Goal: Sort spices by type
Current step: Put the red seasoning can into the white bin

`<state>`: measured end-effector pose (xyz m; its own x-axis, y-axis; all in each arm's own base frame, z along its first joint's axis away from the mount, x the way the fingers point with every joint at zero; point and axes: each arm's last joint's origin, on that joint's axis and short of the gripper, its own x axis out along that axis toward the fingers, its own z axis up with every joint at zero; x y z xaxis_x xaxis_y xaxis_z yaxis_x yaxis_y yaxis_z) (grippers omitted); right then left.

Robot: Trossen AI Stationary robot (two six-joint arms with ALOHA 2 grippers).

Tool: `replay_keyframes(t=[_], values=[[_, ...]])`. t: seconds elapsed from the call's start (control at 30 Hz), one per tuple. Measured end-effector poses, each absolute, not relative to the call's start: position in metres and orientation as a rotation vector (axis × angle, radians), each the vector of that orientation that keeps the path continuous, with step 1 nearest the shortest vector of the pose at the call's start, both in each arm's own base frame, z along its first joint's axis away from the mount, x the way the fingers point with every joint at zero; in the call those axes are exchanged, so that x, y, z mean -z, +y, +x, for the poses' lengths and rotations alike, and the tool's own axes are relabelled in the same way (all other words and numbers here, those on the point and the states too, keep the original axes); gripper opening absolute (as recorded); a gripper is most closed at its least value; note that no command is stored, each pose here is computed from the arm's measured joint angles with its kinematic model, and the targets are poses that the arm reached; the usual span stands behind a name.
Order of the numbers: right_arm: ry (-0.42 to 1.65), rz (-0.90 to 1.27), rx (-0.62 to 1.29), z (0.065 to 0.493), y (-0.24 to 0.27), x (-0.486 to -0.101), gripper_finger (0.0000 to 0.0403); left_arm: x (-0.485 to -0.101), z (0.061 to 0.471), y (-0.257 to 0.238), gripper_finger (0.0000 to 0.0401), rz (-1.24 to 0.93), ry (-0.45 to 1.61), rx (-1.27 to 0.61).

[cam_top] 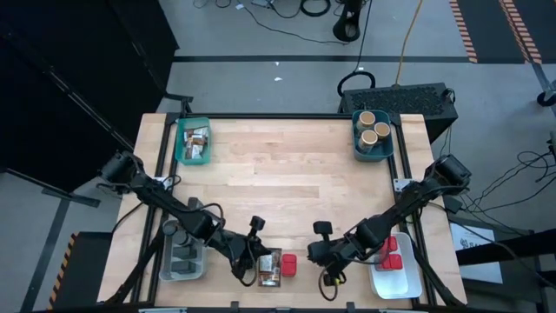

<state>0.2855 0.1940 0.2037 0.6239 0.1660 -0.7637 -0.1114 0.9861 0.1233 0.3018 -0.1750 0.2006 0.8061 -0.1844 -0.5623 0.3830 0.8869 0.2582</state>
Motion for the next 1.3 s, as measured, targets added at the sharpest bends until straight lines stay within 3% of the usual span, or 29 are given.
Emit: replay_keyframes(t=[0.33,0.5,0.7,1.3], values=[[0.851,0.040,-0.153,0.279,0.197,-0.211,0.0000,-0.208,0.312,-0.171,0.0001,0.314,0.558,0.240],[0.758,-0.002,-0.133,0.267,0.197,-0.234,0.0000,-0.209,0.333,-0.172,0.0000,0.351,0.562,0.362],[0.670,-0.040,-0.097,0.250,0.205,-0.251,0.0000,-0.195,0.314,-0.171,0.0000,0.358,0.802,0.379],[0.638,-0.056,-0.066,0.250,0.206,-0.252,0.0000,-0.172,0.342,-0.179,0.0000,0.308,0.655,0.431]])
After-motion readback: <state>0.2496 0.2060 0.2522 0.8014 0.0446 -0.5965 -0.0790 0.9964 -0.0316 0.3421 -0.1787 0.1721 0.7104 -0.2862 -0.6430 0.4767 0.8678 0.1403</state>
